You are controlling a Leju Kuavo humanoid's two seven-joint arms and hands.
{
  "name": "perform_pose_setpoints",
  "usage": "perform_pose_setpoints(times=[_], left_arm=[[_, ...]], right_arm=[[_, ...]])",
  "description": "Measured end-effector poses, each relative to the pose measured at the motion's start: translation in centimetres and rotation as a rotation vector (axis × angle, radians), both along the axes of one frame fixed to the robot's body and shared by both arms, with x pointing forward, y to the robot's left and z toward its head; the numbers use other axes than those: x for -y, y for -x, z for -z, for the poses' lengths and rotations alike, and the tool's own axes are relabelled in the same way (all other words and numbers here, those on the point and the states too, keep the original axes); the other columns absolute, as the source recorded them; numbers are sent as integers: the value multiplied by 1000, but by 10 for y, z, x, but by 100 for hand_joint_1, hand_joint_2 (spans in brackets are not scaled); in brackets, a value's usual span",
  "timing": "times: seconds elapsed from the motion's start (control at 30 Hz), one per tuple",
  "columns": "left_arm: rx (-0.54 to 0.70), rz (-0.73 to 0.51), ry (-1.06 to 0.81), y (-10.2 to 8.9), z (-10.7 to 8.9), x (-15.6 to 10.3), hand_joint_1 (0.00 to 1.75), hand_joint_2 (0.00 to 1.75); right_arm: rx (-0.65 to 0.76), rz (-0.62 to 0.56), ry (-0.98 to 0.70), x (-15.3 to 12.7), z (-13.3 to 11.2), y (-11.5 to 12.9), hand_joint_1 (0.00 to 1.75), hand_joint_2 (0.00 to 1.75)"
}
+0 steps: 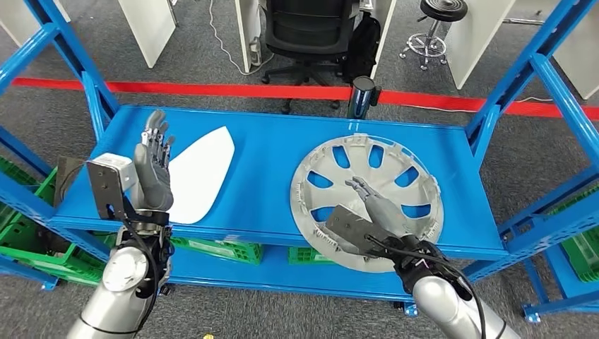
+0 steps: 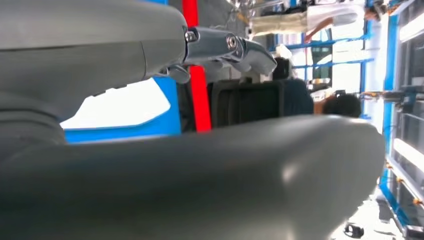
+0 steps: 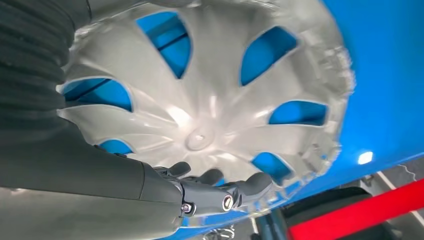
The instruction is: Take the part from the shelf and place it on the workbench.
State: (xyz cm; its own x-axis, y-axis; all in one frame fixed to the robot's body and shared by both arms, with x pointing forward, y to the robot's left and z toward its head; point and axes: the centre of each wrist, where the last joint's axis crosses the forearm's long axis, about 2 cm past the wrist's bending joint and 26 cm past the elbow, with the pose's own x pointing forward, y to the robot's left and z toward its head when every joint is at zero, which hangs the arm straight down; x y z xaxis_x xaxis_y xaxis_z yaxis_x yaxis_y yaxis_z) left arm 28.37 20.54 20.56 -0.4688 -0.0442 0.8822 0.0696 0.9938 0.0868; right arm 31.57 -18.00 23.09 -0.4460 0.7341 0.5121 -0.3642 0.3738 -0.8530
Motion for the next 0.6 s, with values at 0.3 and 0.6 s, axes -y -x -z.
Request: perform_pose_setpoints(times=[0.3, 0.6], left_arm=[[-2, -10, 12, 2, 4, -1, 0, 0], [32, -11, 40, -2, -1, -1, 0, 0]], right_arm=[[-7, -3, 0, -5, 2, 2, 0, 175], [-8, -31, -35, -15, 0, 3, 0, 175]])
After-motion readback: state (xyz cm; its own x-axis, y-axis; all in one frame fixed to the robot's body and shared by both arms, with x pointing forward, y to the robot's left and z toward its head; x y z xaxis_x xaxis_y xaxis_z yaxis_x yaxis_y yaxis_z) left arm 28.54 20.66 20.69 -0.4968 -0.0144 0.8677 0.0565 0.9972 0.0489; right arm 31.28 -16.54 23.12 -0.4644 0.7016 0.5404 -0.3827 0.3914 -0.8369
